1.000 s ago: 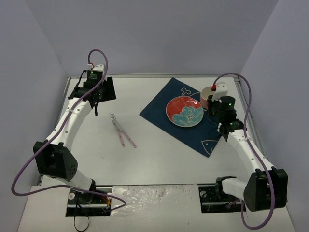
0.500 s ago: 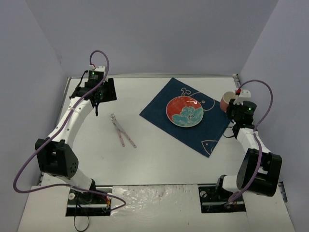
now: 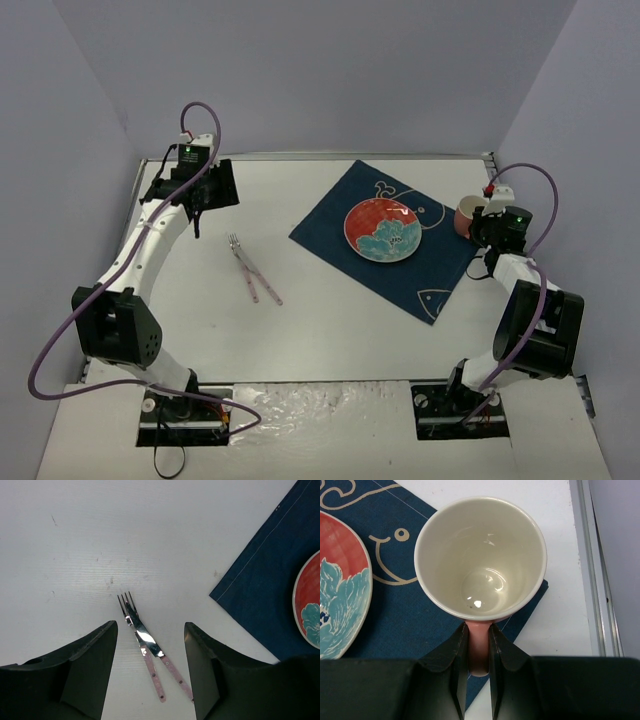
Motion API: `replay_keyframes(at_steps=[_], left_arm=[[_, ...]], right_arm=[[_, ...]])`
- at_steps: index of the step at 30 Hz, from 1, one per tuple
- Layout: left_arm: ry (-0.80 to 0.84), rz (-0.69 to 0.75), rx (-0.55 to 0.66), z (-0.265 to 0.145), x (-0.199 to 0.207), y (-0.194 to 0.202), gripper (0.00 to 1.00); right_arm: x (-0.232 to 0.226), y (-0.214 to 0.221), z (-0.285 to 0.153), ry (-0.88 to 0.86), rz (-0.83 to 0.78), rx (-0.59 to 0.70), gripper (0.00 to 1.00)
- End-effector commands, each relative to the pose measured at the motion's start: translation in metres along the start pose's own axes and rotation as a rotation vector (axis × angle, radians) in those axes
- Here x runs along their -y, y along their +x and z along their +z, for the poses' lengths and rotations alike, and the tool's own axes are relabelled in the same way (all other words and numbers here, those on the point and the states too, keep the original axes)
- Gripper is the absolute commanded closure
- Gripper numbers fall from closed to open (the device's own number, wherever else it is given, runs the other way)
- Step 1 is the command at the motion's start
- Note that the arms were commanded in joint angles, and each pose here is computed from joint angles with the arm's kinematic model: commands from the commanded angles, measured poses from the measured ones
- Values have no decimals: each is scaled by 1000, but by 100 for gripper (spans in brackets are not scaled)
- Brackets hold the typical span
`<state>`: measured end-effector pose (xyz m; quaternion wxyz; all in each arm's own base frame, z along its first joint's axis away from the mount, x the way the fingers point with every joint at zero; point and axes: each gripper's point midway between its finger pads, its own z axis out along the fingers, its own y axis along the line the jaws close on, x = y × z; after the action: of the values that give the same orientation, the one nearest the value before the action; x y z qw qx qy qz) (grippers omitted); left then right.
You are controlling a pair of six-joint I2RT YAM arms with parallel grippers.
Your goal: Set the dinner table for one person
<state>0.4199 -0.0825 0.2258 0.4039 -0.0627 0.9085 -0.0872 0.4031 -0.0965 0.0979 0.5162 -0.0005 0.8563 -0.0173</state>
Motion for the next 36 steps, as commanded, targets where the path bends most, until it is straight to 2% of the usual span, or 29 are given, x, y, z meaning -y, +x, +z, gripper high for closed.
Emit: replay_keyframes(at_steps=[1, 10, 21, 30, 36], left_arm=[[29, -9, 77, -3, 5, -20, 48], [41, -8, 74, -3, 7, -19, 48], [45, -5, 78, -3, 7, -19, 48], [48, -3, 76, -2, 7, -18, 48], [37, 0, 78, -1, 5, -18, 48]], right_arm=[[13, -78, 0, 26, -99, 220, 100], [15, -78, 9, 17, -97, 210, 100], [19, -57, 15, 34, -86, 170, 98], [23, -36, 15, 50, -70, 131, 88], [25, -30, 10, 72, -52, 115, 74]])
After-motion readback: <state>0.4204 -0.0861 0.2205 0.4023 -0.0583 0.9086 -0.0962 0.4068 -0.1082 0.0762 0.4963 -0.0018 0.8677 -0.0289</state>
